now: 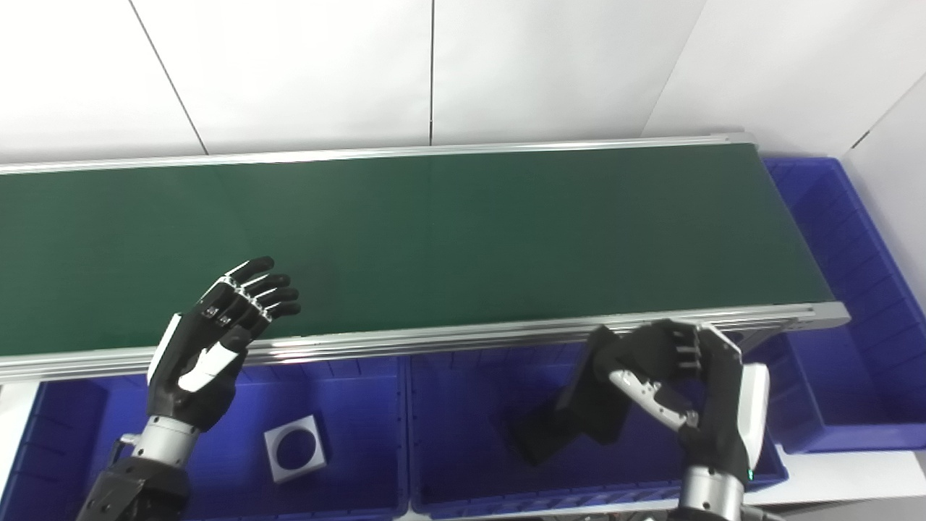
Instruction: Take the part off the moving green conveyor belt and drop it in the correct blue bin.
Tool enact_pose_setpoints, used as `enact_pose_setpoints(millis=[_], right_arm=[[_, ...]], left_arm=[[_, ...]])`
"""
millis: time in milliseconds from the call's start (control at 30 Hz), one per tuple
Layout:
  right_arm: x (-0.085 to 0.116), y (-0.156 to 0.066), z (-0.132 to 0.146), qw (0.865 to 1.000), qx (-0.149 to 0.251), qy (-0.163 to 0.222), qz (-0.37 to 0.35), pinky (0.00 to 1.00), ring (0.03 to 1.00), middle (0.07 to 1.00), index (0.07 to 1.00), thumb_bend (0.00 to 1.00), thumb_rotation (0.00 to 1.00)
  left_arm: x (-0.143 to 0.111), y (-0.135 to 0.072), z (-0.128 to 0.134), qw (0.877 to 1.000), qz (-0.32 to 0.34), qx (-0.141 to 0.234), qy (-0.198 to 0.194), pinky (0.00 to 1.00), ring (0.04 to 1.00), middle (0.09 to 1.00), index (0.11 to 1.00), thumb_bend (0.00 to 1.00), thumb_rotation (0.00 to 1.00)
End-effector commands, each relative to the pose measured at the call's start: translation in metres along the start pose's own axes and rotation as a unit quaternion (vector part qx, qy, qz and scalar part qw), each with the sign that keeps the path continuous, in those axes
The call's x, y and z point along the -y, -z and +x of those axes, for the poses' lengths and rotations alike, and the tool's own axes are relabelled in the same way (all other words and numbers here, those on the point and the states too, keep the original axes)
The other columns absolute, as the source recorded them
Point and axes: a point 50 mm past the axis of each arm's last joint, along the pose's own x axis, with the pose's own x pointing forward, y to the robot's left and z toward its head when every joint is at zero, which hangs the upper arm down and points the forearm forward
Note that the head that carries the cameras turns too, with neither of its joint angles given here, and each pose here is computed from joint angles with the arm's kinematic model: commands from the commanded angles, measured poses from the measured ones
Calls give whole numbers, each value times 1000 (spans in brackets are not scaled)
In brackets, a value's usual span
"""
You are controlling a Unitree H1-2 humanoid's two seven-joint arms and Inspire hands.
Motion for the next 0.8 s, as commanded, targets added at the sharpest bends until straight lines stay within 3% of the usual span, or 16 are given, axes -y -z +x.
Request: enact_pose_setpoints(millis=[0,433,767], right_arm=[[6,-5,0,999,37,24,16,348,451,510,506,500,0],[26,38,9,997,-22,64,28,352,450,499,515,500,0],[28,55,19,994,-52,87,30,334,435,496,541,497,0]], left_arm=[[-1,-14,7,999,12,24,18,652,674,697,752,826,397],[-1,-16,5,1000,9,24,18,653,673,696,748,825,392],[0,-19,3,1000,14,21,16,650,669,693,752,834,399]])
